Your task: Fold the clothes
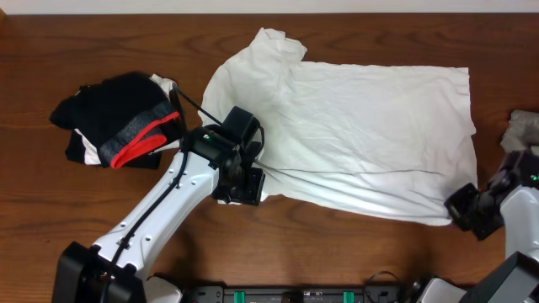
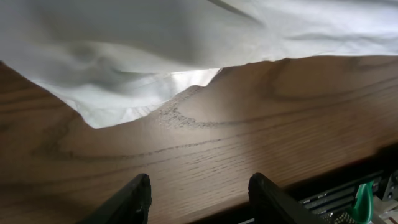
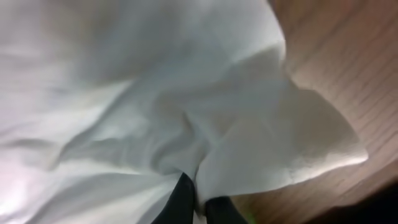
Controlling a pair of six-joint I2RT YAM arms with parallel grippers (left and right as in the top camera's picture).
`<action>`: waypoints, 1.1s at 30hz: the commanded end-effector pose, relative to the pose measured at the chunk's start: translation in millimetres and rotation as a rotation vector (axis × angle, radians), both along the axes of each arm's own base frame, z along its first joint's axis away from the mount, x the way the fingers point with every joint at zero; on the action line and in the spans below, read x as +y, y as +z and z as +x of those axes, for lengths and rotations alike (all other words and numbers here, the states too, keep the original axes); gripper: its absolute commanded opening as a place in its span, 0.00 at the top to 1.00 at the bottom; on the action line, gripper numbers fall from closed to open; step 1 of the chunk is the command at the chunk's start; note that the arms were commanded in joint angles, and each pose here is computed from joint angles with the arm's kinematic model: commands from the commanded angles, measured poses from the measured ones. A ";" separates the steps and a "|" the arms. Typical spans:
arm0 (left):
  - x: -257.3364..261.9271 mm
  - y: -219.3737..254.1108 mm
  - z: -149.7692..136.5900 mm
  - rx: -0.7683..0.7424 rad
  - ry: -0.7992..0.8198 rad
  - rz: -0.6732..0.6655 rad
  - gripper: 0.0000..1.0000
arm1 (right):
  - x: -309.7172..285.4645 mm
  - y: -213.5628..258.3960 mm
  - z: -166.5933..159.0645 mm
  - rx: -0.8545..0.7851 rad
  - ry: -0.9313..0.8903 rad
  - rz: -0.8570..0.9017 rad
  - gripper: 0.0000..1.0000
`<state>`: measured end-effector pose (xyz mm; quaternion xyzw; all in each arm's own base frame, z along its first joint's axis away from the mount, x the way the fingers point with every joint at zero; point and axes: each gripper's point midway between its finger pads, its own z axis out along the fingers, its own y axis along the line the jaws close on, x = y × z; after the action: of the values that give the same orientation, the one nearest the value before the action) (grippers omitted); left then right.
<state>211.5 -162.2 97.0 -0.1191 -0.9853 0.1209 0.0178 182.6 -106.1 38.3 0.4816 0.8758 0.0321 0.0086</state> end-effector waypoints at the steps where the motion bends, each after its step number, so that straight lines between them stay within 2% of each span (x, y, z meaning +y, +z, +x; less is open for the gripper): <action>1: -0.8 1.3 -4.2 0.002 -0.021 -0.009 0.47 | -1.2 12.1 14.7 -0.057 0.050 0.017 0.98; 16: -43.1 -45.2 -15.1 0.006 -0.175 -0.006 0.47 | 14.5 35.6 77.6 -0.371 0.092 0.145 0.94; 26: -30.7 -82.1 -8.5 0.037 -0.180 0.124 0.47 | 14.9 39.2 85.3 -0.410 0.091 0.153 0.93; 33: -21.1 -84.5 14.1 -0.072 -0.179 0.203 0.47 | 14.5 39.3 85.8 -0.412 0.092 0.151 0.93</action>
<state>217.0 -193.4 15.9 -0.1966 -0.9790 0.0480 0.0247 262.5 -89.6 71.4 0.4271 0.8729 0.1901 0.1396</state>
